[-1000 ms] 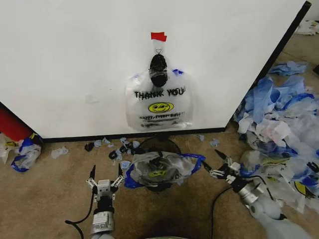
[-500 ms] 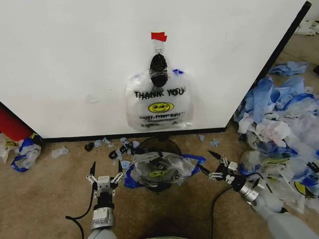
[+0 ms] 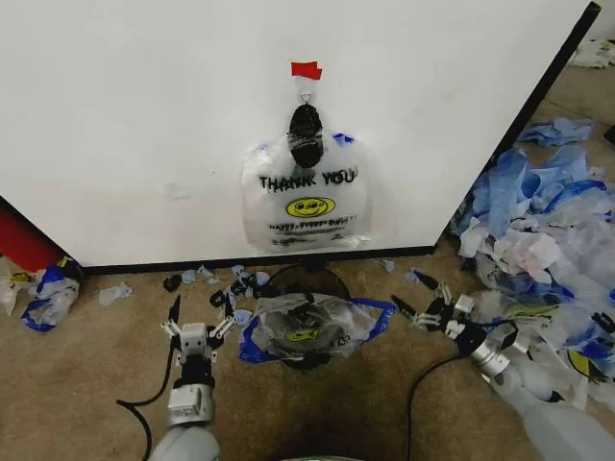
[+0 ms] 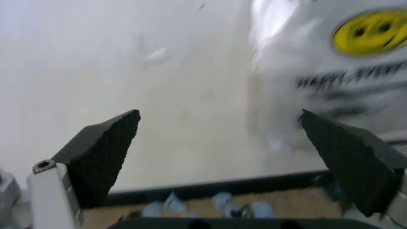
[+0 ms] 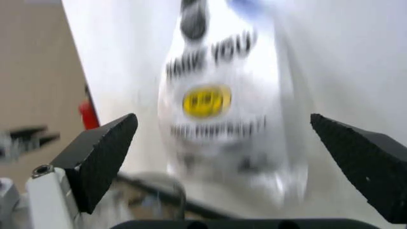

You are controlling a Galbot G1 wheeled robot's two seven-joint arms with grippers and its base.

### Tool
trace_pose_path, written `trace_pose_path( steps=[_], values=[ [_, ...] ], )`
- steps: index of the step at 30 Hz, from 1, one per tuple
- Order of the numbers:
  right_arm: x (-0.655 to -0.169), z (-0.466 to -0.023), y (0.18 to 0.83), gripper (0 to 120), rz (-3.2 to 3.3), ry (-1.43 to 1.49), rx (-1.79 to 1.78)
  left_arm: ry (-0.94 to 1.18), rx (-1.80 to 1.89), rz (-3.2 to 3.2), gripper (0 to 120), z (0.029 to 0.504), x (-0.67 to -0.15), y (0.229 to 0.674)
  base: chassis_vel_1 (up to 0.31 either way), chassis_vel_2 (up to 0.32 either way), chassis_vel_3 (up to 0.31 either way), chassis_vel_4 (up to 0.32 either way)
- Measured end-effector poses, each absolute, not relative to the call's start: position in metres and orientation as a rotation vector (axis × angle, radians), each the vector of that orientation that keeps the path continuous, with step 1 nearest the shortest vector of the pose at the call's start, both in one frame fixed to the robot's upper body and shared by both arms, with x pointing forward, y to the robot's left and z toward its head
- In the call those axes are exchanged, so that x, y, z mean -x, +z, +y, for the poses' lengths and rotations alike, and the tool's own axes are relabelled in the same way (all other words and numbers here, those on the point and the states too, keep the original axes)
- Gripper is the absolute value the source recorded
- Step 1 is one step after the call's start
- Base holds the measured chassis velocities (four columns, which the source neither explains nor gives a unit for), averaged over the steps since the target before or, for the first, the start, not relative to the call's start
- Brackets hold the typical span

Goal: Pick up the garbage bag from the wall and place it over the trash bin.

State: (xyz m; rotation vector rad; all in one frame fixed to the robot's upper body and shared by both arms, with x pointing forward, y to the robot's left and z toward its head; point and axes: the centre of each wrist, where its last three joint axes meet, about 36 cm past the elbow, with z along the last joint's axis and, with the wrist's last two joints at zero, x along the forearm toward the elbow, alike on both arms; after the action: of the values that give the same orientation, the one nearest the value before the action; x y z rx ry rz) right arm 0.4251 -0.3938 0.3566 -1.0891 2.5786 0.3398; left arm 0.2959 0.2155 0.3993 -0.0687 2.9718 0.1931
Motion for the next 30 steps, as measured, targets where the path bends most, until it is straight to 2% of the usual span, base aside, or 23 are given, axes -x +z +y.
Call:
trace_pose_path(
  steps=[6,11,17,22,30],
  values=[
    [-0.430,-0.375,0.404,100,2.543,0.482,0.982,0.119,-0.170,2.988,100,0.232,-0.315,0.443,0.000,0.000,0.000,0.000],
    [-0.429,-0.359,0.421,100,2.613,0.426,0.833,0.164,-0.301,2.999,100,0.249,-0.333,0.467,0.000,0.000,0.000,0.000],
    [-0.410,-0.354,0.430,100,2.652,0.312,0.685,0.180,-0.391,3.022,100,0.257,-0.360,0.485,0.000,0.000,0.000,0.000],
    [-0.370,-0.358,0.429,100,2.679,0.249,0.506,0.235,-0.643,3.083,100,0.267,-0.372,0.481,0.000,0.000,0.000,0.000],
    [-0.337,-0.368,0.412,100,2.696,0.225,0.390,0.175,-0.890,3.066,100,0.262,-0.407,0.505,0.000,0.000,0.000,0.000]
  ],
)
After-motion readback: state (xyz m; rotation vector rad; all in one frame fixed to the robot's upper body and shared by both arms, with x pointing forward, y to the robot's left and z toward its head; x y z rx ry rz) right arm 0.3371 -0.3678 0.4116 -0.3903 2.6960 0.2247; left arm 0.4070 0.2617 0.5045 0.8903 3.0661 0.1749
